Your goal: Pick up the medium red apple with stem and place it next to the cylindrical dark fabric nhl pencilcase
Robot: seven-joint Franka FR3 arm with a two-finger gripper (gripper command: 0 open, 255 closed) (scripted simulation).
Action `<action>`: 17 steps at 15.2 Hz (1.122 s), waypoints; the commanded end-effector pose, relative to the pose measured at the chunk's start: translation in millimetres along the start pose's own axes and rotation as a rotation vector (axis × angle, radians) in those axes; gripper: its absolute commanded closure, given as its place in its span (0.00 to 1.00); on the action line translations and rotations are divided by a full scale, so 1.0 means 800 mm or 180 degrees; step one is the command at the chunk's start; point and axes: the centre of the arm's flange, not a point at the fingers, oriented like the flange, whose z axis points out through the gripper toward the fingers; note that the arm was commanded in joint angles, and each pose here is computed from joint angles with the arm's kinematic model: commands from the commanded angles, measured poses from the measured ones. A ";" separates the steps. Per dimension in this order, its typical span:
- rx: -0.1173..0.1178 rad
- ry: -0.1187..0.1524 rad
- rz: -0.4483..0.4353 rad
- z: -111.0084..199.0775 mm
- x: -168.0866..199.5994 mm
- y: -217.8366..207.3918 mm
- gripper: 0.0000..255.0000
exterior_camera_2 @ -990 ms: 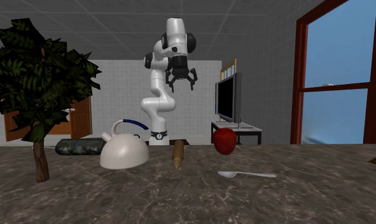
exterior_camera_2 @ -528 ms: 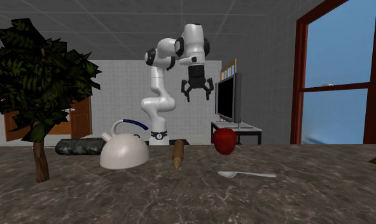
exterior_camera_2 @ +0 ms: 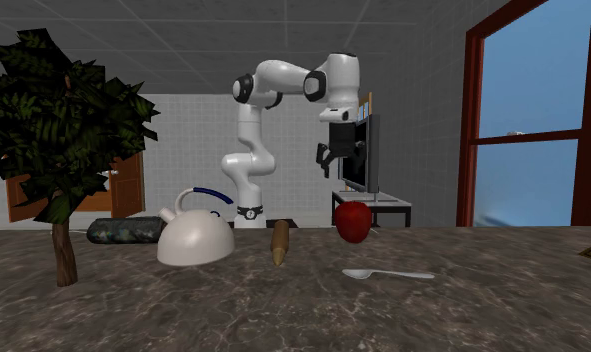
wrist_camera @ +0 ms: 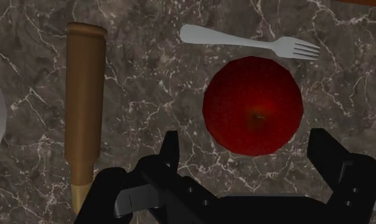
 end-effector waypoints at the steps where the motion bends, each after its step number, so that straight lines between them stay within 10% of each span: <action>1: -0.0020 -0.0095 -0.0046 0.023 0.017 -0.027 0.00; 17: -0.0030 -0.0143 -0.0071 0.084 0.022 -0.041 0.00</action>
